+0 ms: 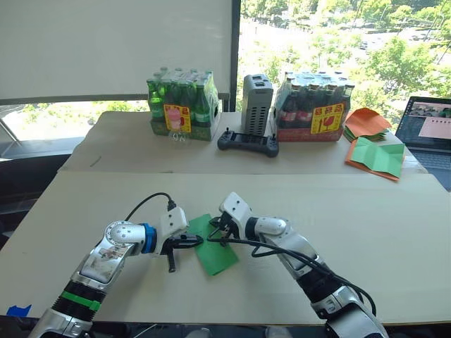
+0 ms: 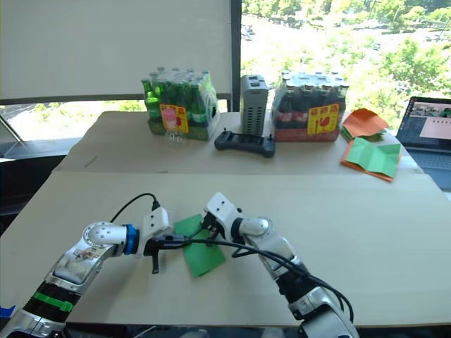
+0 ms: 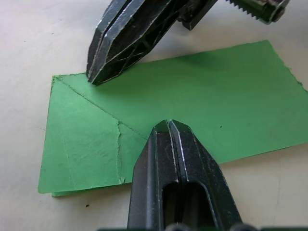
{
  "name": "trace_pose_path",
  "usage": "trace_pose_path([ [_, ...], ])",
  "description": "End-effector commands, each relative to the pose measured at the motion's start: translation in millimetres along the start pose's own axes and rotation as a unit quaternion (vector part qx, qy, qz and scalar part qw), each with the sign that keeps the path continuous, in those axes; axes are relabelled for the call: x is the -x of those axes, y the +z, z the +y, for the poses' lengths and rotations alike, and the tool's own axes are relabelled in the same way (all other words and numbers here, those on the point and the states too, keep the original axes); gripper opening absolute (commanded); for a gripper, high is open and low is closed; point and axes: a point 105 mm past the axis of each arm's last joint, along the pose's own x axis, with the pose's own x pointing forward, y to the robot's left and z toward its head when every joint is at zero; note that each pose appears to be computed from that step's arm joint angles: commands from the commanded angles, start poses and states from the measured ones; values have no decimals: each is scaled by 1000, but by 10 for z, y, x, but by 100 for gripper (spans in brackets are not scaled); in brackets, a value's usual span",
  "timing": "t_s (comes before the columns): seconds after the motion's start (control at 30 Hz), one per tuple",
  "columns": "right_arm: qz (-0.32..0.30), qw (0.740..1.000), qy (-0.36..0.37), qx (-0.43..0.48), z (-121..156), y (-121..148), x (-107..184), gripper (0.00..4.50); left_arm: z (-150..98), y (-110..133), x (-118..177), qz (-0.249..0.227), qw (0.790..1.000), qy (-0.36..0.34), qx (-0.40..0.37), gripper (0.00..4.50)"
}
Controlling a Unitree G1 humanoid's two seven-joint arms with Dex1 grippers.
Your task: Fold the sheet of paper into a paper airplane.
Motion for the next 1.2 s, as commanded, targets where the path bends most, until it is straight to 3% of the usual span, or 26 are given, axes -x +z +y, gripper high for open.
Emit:
trace_pose_path([
  [0.03,1,1000,-15,3,-59,5,-38,1,-47,-63,-12,15,1000,-6,0,0],
  [0.4,2,1000,-27,4,-105,-40,-82,1,-49,-57,-10,14,1000,-2,0,0],
  [0.97,20,1000,21,9,178,-183,216,1,-33,-69,-29,17,1000,-6,0,0],
  [1.2,-55,998,-14,13,32,186,273,1,-25,-70,-34,17,1000,-7,-1,0],
])
